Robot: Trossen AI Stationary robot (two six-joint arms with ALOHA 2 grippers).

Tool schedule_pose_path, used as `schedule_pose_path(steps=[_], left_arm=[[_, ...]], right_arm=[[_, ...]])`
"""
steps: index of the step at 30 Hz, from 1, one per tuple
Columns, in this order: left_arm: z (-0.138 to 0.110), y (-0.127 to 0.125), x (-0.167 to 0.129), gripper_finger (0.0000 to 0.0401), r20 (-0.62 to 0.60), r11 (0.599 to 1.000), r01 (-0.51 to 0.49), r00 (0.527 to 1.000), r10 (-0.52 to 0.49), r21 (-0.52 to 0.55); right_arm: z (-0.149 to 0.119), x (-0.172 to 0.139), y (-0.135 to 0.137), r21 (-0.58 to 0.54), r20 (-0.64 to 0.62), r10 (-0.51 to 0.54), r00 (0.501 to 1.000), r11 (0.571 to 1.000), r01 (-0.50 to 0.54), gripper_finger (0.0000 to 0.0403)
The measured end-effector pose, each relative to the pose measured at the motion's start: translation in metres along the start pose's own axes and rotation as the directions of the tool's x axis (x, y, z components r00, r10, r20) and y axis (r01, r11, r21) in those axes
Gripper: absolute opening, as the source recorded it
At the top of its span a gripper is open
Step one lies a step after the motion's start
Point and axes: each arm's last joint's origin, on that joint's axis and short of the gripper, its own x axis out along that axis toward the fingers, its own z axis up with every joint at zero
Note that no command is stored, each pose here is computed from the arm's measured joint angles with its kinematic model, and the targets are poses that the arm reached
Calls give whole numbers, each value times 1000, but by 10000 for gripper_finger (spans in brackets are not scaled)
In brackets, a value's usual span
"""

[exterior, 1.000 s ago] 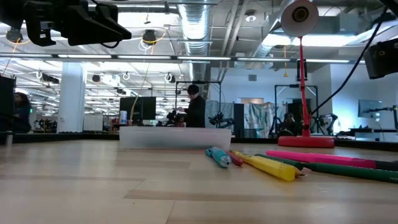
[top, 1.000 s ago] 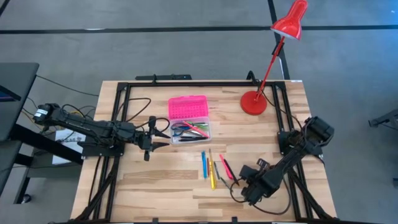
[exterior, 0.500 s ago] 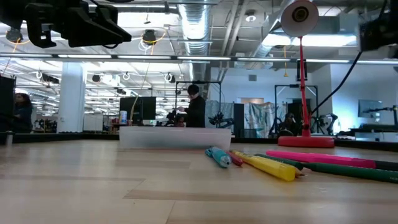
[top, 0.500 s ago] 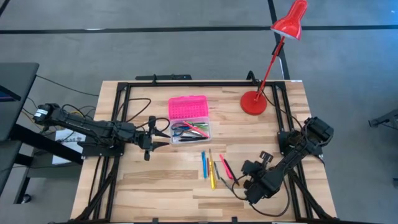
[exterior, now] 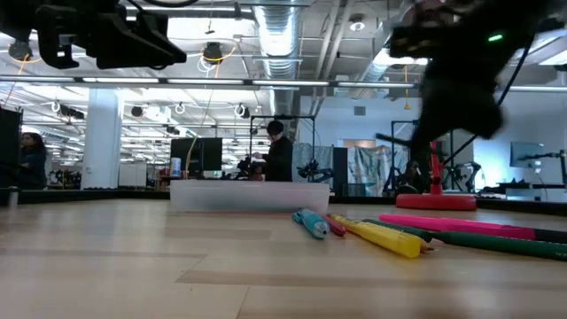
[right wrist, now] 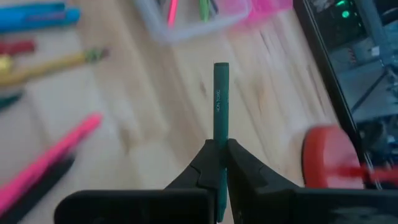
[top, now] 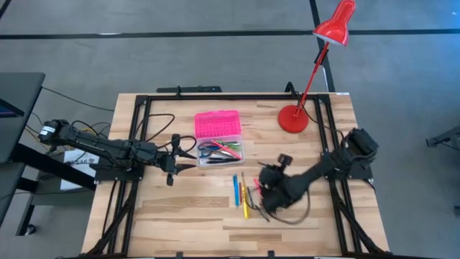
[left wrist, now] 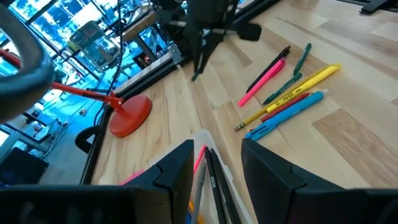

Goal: Pick & place school supplies into a supply box
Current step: Put the green crayon into the pink supply box

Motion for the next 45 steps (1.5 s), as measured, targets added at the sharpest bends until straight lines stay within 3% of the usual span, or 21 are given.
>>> schedule_pose_path(steps=[9,17,25,32,42,45], left_arm=[[-5,1,0,129,-79,998,-67,995,66,-17],[-8,3,-1,129,-157,984,-179,972,175,-13],[-10,8,-3,129,-227,936,-352,914,337,-28],[-10,9,-3,129,-231,932,-361,909,346,-26],[-9,9,-3,129,-229,932,-362,910,347,-28],[-9,9,-3,129,-229,932,-362,910,346,-28]], right_arm=[[62,58,-33,-2,112,41,993,999,-41,1],[101,94,-65,-46,259,263,929,965,-260,1],[113,110,-84,-39,326,421,847,901,-433,2],[115,114,-89,-26,348,437,830,889,-457,10],[120,117,-95,15,387,546,743,802,-597,10],[120,120,-98,69,387,543,745,789,-611,10]])
